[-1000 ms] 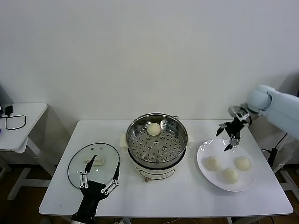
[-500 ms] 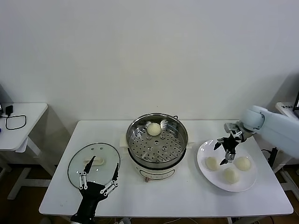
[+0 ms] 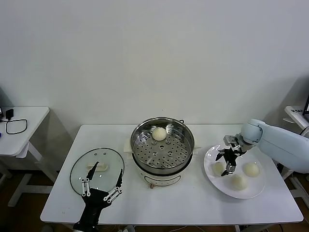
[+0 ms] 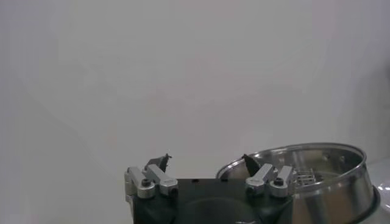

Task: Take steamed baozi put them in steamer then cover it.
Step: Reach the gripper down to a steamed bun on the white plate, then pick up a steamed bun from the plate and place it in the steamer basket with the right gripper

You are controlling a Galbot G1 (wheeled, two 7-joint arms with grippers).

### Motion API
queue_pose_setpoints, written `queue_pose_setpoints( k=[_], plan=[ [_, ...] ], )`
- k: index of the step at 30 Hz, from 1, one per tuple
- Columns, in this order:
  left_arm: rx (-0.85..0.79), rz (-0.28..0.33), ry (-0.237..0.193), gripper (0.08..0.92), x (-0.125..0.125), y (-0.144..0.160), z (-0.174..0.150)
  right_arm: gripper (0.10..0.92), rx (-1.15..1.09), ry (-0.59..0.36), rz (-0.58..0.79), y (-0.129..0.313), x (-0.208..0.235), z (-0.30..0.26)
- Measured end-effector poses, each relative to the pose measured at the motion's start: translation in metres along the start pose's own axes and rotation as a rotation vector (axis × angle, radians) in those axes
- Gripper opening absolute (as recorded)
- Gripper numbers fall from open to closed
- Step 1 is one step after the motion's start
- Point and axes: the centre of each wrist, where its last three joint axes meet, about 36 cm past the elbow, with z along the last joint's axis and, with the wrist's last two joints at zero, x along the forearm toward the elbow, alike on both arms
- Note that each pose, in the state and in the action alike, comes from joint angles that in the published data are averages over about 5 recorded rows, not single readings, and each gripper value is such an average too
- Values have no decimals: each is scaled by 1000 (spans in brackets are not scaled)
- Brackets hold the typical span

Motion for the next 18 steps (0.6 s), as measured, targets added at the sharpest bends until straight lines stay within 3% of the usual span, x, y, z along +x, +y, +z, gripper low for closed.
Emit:
queue_pose_setpoints(
  k=[10, 18],
  plan=[
    [3, 1, -4, 823, -2, -1, 0, 699, 25, 8, 19, 0, 12, -3],
    [5, 9, -16, 823, -5, -1, -2, 673, 99, 20, 39, -21, 64, -33]
  ],
)
